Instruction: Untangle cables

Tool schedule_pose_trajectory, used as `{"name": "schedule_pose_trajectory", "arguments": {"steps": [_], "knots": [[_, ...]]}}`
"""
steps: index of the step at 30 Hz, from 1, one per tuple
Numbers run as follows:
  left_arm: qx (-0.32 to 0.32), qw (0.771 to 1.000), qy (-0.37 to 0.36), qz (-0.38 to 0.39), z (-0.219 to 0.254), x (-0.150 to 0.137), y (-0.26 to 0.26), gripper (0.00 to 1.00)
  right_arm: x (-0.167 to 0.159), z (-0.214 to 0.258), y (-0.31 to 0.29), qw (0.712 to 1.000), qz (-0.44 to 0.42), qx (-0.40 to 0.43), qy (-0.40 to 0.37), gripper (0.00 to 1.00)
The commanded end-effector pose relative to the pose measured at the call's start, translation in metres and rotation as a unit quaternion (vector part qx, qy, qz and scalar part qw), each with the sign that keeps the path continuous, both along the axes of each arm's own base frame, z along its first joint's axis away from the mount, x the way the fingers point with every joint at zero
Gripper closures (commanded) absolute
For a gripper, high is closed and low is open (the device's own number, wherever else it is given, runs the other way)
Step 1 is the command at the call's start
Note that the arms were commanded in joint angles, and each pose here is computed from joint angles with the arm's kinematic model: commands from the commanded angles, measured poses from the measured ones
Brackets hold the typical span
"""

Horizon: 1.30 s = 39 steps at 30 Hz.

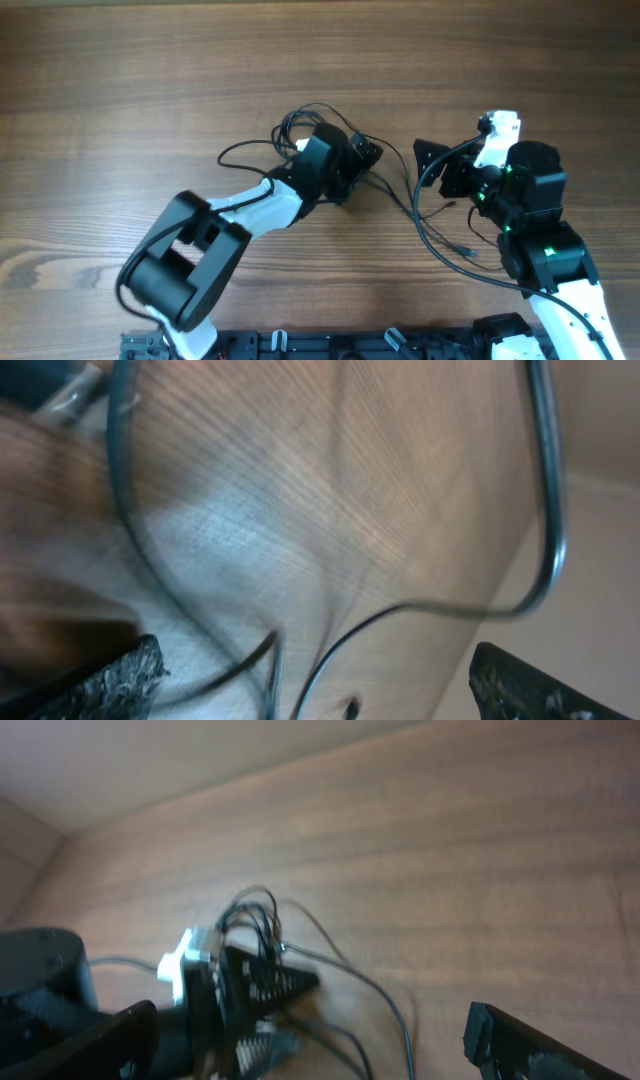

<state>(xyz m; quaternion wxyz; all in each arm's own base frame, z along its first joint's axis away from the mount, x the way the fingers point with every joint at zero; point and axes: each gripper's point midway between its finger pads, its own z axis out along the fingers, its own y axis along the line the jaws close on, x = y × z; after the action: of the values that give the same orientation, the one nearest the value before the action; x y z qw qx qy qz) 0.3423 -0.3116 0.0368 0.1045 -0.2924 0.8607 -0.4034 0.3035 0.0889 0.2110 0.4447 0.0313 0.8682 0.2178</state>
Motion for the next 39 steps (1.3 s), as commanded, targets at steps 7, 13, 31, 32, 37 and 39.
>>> {"name": "schedule_pose_trajectory", "arguments": {"steps": [7, 13, 31, 32, 37, 39], "knots": [[-0.027, 0.993, -0.046, 0.105, -0.019, 0.044, 0.001, 0.0, -0.002, -0.006, -0.011, 0.999, -0.026, -0.015, 0.011, 0.0], [-0.002, 0.985, -0.1, 0.139, -0.01, 0.064, 0.016, 0.0, 0.002, -0.019, -0.01, 0.999, -0.02, -0.028, 0.03, 0.0], [-0.073, 0.98, -0.172, -0.064, 0.016, 0.05, -0.02, 0.96, 0.001, -0.034, 0.006, 0.998, 0.02, -0.006, 0.063, 0.0], [-0.089, 0.973, -0.186, -0.103, 0.029, 0.044, -0.023, 0.96, 0.0, -0.034, 0.006, 0.998, 0.021, -0.007, 0.062, 0.0], [-0.166, 0.921, -0.218, -0.277, 0.1, -0.006, -0.02, 0.96, 0.0, -0.028, 0.003, 0.998, 0.01, 0.004, 0.058, 0.0], [-0.168, 0.918, -0.2, -0.298, 0.112, -0.019, -0.009, 0.96, 0.002, -0.03, -0.004, 0.997, -0.016, 0.024, 0.07, 0.0]]}}
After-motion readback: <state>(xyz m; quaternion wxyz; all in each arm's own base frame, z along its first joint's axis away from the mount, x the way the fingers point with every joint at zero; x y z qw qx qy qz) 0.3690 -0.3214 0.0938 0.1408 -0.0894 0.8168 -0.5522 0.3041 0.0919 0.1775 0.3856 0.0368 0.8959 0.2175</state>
